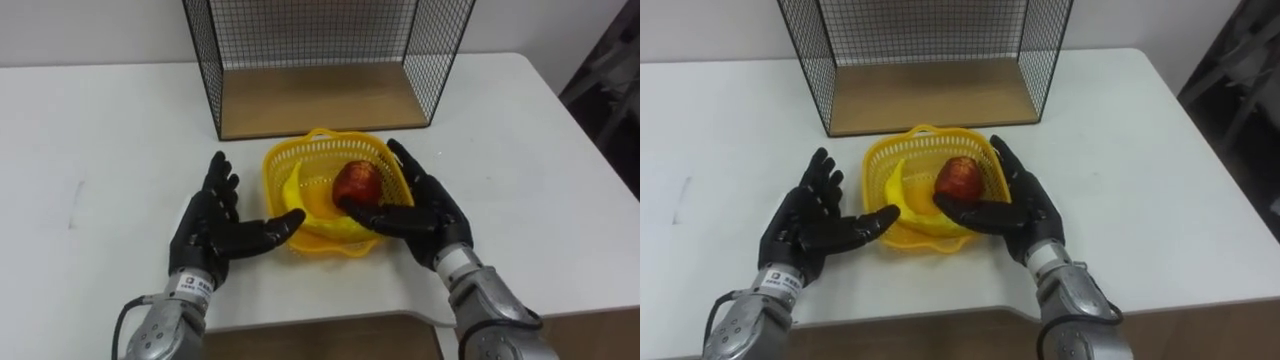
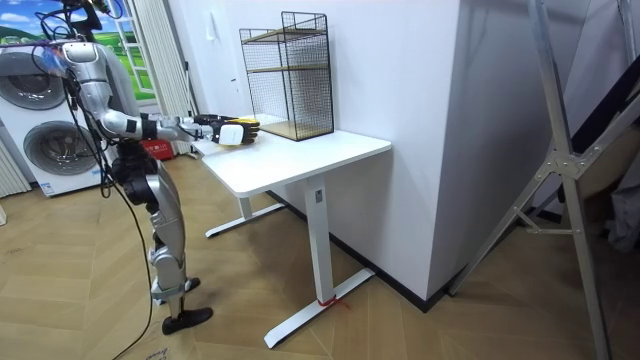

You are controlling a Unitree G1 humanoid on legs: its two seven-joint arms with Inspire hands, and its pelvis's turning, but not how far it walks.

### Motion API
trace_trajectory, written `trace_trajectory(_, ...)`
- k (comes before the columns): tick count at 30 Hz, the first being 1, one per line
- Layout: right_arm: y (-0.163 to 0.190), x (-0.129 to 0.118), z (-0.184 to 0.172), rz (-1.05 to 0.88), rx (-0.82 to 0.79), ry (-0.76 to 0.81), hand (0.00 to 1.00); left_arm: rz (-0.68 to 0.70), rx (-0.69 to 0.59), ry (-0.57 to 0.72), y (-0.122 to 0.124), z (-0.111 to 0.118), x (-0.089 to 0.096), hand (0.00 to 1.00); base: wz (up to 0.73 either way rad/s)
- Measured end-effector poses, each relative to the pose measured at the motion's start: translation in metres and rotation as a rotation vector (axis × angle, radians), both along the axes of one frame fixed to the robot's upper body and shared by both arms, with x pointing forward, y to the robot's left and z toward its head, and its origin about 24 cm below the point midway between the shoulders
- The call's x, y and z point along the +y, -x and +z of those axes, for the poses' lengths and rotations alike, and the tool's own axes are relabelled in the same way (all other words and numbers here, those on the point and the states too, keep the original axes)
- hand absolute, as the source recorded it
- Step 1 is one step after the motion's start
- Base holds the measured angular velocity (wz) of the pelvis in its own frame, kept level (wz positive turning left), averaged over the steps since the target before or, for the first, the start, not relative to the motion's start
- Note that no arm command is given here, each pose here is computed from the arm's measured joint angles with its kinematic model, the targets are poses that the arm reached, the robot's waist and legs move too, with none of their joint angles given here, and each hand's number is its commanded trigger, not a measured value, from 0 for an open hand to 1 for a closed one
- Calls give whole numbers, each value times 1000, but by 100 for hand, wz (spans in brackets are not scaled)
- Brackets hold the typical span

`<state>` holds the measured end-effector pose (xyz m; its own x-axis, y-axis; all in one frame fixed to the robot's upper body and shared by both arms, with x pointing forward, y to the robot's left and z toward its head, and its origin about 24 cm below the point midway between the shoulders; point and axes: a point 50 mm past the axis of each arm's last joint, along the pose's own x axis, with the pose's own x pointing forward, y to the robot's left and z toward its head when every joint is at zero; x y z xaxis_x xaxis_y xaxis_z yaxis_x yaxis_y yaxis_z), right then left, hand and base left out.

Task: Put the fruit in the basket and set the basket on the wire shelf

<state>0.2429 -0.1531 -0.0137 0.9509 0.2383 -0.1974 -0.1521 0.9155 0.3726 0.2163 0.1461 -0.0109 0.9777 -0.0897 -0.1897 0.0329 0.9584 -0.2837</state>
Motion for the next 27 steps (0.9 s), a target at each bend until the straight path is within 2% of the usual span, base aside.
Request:
trace_trajectory(11,3,14,-2,78,1,11,0,-68,5,10,2,-1,-12,0,0)
trace_trajectory(27,3,14,-2,84,-3,42,0,-84,8,10,3,-2,-15,0,0)
